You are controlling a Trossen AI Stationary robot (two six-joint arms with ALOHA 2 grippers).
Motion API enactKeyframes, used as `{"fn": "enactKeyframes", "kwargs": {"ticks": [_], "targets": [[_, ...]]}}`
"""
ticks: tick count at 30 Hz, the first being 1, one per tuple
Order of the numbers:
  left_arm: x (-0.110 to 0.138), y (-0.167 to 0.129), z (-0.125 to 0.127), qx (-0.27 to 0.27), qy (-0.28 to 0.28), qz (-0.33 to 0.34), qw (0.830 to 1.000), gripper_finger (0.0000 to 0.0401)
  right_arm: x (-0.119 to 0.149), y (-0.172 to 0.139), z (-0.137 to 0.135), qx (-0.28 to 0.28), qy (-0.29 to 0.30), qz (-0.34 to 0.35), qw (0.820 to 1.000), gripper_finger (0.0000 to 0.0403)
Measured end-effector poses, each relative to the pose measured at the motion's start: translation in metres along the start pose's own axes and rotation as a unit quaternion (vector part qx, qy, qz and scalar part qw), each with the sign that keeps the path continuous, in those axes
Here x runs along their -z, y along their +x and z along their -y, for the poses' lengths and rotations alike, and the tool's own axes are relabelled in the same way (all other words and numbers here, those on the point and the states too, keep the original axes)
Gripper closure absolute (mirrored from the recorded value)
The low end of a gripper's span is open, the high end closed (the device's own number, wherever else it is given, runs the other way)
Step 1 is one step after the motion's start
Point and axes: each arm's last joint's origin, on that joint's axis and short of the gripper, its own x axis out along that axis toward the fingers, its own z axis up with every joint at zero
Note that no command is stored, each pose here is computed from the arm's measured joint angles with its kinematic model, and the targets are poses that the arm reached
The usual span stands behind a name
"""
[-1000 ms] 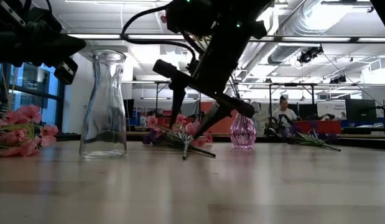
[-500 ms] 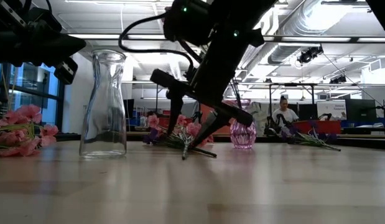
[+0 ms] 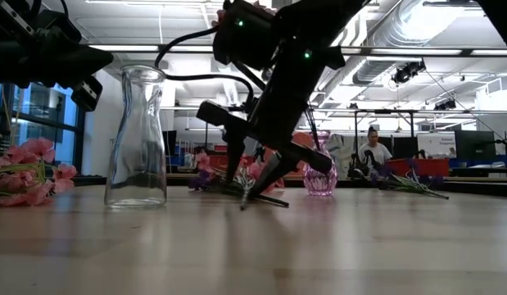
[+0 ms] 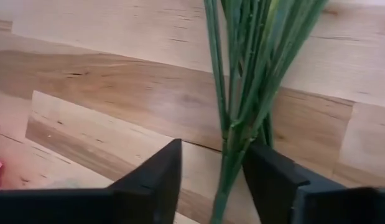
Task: Sort flowers into vase by color
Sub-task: Put the top pink flowers into the purple vase
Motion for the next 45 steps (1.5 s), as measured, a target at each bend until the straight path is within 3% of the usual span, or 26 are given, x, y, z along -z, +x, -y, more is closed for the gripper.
{"fn": "enactKeyframes", "kwargs": {"ticks": [7, 12, 17, 23, 27, 31, 34, 40, 45], "targets": [[0.000, 0.000, 0.000, 0.000, 0.000, 0.000, 1.000, 0.0401, 0.000, -0.001, -0.001, -0.004, -0.032, 0.000, 0.999, 0.0387], [0.000, 0.000, 0.000, 0.000, 0.000, 0.000, 1.000, 0.0401, -0.002, -0.015, -0.011, -0.060, -0.115, -0.033, 0.991, 0.0394], [0.000, 0.000, 0.000, 0.000, 0.000, 0.000, 1.000, 0.0401, -0.011, -0.050, -0.029, -0.143, -0.180, -0.010, 0.973, 0.0398], [0.000, 0.000, 0.000, 0.000, 0.000, 0.000, 1.000, 0.0401, -0.026, -0.094, -0.036, -0.195, -0.234, 0.019, 0.952, 0.0400], [0.000, 0.000, 0.000, 0.000, 0.000, 0.000, 1.000, 0.0401, -0.036, -0.128, -0.048, -0.286, -0.280, 0.050, 0.915, 0.0401], [0.000, 0.000, 0.000, 0.000, 0.000, 0.000, 1.000, 0.0401, -0.043, -0.164, -0.061, -0.400, -0.319, 0.083, 0.855, 0.0401], [0.000, 0.000, 0.000, 0.000, 0.000, 0.000, 1.000, 0.0401, -0.043, -0.191, -0.062, -0.438, -0.335, 0.109, 0.827, 0.0401], [0.000, 0.000, 0.000, 0.000, 0.000, 0.000, 1.000, 0.0401, -0.043, -0.253, -0.046, -0.422, -0.369, 0.192, 0.806, 0.0402], [0.000, 0.000, 0.000, 0.000, 0.000, 0.000, 1.000, 0.0401, -0.030, -0.289, -0.012, -0.362, -0.399, 0.210, 0.816, 0.0402]]}}
